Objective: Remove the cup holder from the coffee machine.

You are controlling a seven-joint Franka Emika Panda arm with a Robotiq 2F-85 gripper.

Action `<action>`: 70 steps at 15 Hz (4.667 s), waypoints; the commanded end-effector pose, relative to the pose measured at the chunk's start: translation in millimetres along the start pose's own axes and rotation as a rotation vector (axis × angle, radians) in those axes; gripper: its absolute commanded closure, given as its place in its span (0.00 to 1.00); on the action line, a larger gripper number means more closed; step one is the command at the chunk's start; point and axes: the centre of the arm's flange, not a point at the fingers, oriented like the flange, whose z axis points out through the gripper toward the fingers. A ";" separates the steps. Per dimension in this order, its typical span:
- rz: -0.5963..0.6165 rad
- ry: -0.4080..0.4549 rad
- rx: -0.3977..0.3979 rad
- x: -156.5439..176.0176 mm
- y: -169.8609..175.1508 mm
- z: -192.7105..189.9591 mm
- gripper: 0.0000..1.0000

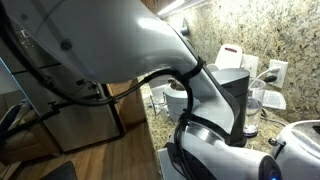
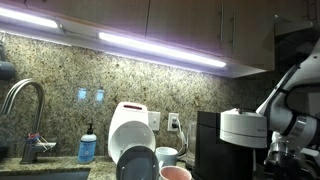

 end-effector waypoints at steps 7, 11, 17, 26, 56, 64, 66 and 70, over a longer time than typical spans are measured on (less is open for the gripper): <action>0.042 -0.013 0.040 1.5 -1.4 11.5 0.00; 0.054 0.049 0.086 5.3 -3.7 13.5 0.00; 0.081 0.082 0.099 7.8 -2.5 15.4 0.00; 0.063 0.093 0.066 7.3 -3.3 12.5 0.25; -0.028 0.061 -0.073 -18.8 -5.4 18.1 0.85; -0.045 -0.064 -0.056 -4.2 21.3 18.0 0.85; -0.039 -0.080 -0.048 -2.4 25.4 18.9 0.85; -0.038 -0.096 -0.071 -1.1 30.2 16.7 0.85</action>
